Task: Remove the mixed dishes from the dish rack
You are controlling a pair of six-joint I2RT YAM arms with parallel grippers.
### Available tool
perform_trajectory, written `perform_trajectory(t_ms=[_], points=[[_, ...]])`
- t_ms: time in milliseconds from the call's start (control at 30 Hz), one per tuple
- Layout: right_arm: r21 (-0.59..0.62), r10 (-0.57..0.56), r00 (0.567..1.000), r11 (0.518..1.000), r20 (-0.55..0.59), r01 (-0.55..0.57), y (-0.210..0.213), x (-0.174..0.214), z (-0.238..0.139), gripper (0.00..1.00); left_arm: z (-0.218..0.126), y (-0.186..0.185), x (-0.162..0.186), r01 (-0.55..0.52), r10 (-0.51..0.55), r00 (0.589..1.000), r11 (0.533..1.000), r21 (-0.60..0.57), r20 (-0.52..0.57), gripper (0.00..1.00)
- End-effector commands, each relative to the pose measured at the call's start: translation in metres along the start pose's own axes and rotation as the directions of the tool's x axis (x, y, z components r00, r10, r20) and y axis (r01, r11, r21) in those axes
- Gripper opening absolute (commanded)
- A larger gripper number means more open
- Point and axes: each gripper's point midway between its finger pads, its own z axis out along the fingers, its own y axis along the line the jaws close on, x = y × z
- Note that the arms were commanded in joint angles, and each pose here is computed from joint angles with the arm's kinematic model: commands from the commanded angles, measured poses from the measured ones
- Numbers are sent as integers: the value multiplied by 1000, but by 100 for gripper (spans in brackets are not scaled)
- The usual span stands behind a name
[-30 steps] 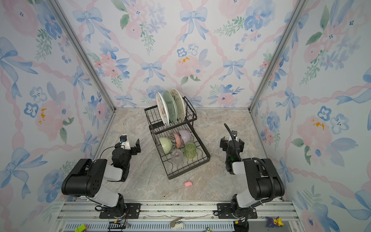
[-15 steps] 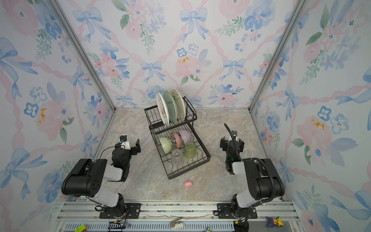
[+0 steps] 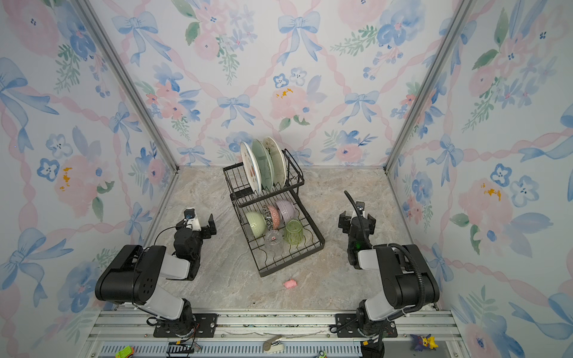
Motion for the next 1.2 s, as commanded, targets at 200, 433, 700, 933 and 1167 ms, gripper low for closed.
perform_trajectory(t_ms=[200, 433, 700, 933, 1167], points=[[-38, 31, 993, 999, -110, -36, 12, -51, -21, 97, -27, 32, -40, 41, -19, 996, 966, -254, 88, 98], [-162, 20, 973, 985, -231, -59, 38, -70, -42, 97, -37, 26, -69, 199, -181, 979, 948, -247, 91, 98], [-387, -123, 924, 922, -363, -29, 100, -64, -66, 97, -38, -12, -70, 244, -258, 965, 952, -186, -55, 98], [-516, -183, 873, 852, -451, -88, 144, -32, -65, 97, -44, -51, -57, 271, -283, 930, 959, -83, -235, 98], [-551, -210, 838, 825, -504, -125, 163, -11, -55, 81, -56, -66, -43, 338, -326, 898, 941, -11, -294, 98]])
